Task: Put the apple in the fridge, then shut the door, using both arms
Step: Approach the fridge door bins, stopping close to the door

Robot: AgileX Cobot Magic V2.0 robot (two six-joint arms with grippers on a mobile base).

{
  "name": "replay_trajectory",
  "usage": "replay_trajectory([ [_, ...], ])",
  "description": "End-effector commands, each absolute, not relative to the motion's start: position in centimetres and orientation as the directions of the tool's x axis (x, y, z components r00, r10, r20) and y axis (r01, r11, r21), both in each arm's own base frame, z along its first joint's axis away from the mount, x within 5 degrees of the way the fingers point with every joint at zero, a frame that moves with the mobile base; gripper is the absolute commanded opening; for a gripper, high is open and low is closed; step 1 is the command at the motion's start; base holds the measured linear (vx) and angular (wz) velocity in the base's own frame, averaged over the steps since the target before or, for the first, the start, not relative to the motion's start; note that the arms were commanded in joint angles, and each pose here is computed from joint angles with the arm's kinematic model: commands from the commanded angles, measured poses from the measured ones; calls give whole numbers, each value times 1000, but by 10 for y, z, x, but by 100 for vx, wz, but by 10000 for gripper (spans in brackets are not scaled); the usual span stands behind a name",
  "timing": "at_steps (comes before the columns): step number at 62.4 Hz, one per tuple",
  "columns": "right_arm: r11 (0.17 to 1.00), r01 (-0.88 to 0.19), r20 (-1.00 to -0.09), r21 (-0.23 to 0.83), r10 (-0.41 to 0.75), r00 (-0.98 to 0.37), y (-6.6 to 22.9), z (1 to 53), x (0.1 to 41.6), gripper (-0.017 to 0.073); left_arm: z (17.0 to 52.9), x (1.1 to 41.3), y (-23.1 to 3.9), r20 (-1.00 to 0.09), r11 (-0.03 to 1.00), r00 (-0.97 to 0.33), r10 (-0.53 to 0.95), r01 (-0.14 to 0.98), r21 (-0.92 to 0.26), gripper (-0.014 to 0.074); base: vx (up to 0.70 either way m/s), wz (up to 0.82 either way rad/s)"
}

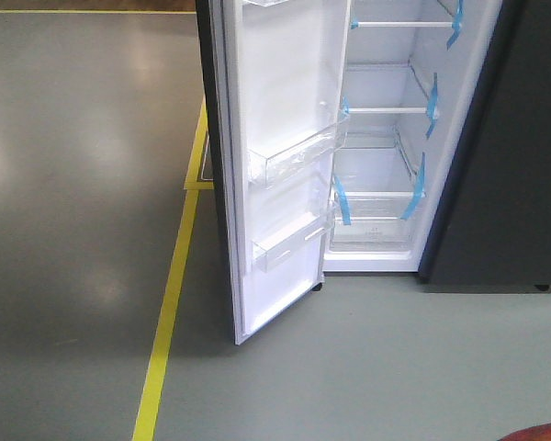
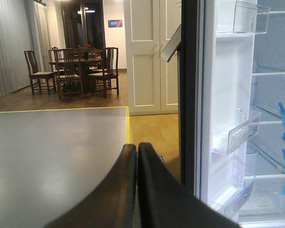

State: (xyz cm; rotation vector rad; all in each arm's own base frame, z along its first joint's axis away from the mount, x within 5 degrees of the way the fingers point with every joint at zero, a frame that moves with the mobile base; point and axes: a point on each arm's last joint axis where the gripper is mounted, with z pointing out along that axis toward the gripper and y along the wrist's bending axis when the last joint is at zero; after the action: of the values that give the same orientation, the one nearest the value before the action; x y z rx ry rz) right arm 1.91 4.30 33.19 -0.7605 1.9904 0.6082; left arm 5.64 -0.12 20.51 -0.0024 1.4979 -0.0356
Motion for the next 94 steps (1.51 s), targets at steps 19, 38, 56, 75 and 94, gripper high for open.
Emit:
replay_trajectory([
  [19,692,-711,-909,125,-208,-362,45,346,22,395,205,56,-1,-990,999,139,-32,19,-30,-6,14,1],
  [38,692,-711,-909,125,-208,-362,45,346,22,395,205,56,-1,-990,999,139,-32,19,-30,-6,13,0],
  [56,692,-711,-909,125,-208,-362,45,346,22,395,205,56,-1,-990,999,139,-32,19,-30,-6,13,-1],
  [75,692,-711,-909,125,-208,-362,45,346,22,395,205,56,-1,-990,999,139,-32,19,-30,-6,14,-1],
  [94,692,-711,-909,125,-208,-362,45,346,22,395,205,56,-1,-990,999,139,-32,19,-30,-6,14,1],
])
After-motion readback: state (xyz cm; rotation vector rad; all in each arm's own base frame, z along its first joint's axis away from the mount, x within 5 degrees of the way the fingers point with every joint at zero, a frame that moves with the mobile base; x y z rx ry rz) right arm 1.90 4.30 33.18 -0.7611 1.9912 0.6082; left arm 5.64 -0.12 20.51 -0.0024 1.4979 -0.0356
